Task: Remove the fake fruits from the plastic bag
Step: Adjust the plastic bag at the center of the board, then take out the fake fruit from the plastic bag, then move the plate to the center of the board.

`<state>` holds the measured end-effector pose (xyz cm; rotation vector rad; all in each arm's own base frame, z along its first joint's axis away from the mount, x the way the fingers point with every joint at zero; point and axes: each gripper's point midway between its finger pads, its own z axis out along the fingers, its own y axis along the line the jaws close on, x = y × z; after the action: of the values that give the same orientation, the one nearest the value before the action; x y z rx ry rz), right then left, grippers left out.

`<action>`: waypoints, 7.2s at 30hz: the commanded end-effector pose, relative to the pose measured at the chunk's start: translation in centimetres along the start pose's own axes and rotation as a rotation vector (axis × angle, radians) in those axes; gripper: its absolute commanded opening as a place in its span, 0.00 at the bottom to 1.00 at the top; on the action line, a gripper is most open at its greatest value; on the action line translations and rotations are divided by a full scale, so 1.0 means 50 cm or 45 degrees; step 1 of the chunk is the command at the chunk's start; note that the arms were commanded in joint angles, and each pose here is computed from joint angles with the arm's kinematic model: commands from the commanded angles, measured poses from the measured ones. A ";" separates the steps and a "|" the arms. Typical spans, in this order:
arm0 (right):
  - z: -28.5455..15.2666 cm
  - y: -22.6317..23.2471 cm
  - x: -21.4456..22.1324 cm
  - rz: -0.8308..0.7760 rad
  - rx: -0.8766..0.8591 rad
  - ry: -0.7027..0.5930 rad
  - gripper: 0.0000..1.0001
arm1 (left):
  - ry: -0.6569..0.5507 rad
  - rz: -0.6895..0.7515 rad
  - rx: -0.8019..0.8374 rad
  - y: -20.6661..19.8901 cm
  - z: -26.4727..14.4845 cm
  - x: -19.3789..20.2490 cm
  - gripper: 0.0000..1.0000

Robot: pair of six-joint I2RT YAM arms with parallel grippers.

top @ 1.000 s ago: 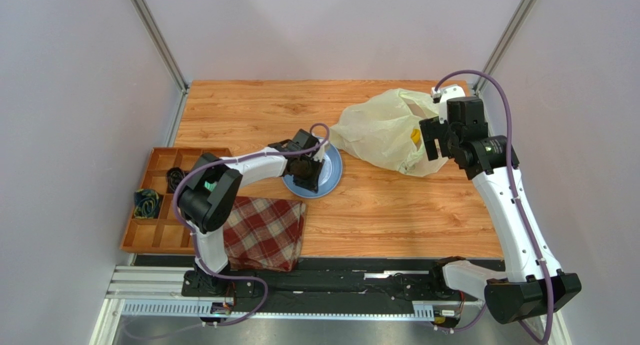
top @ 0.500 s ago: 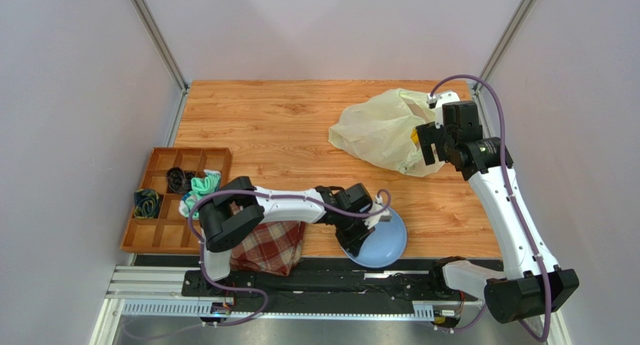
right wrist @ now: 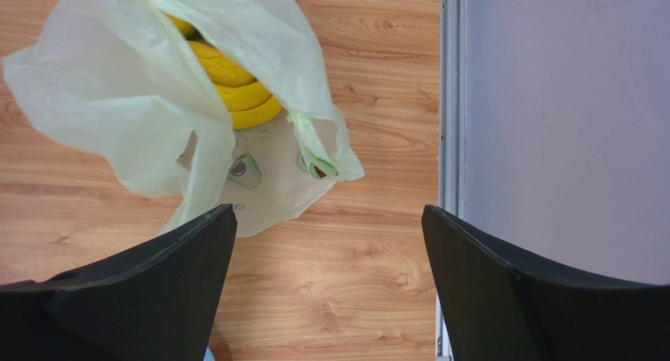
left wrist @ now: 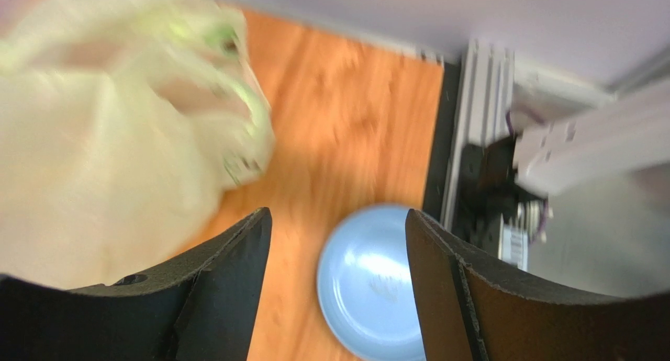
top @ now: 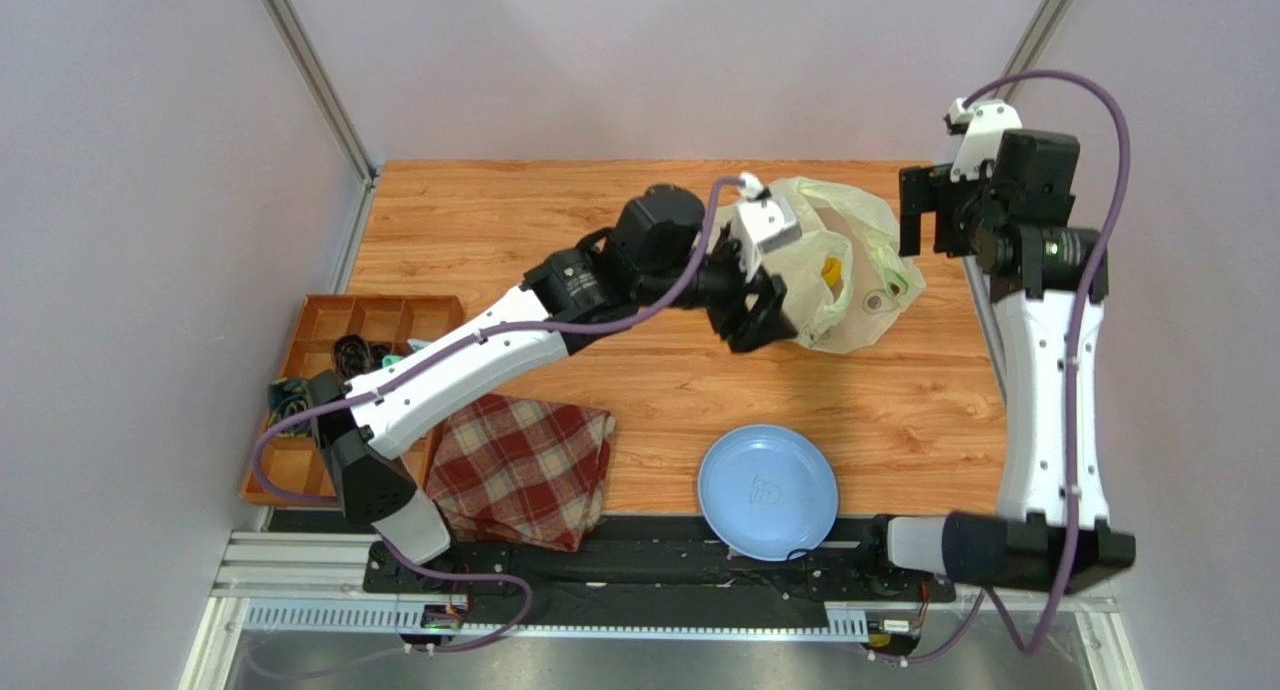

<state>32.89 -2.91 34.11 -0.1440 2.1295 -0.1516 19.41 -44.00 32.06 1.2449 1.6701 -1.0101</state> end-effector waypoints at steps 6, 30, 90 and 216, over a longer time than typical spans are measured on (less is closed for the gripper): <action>0.170 -0.011 0.076 -0.087 -0.210 0.317 0.92 | -0.197 -0.058 0.000 0.081 0.182 -0.120 0.75; 0.386 0.018 0.015 -0.015 -0.341 0.202 0.00 | -0.204 -0.289 -0.444 0.336 0.167 -0.060 0.00; 0.086 0.625 0.176 -0.933 -1.390 0.181 0.15 | -0.023 -0.884 -0.713 0.370 -0.314 0.295 0.00; -0.187 0.507 0.557 -1.078 -1.264 0.961 0.06 | -0.037 -0.771 -0.659 0.379 -0.323 0.313 0.00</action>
<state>7.88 15.41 10.38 -1.9652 2.5122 0.3996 32.89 -20.32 19.79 0.3992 2.2027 -0.8261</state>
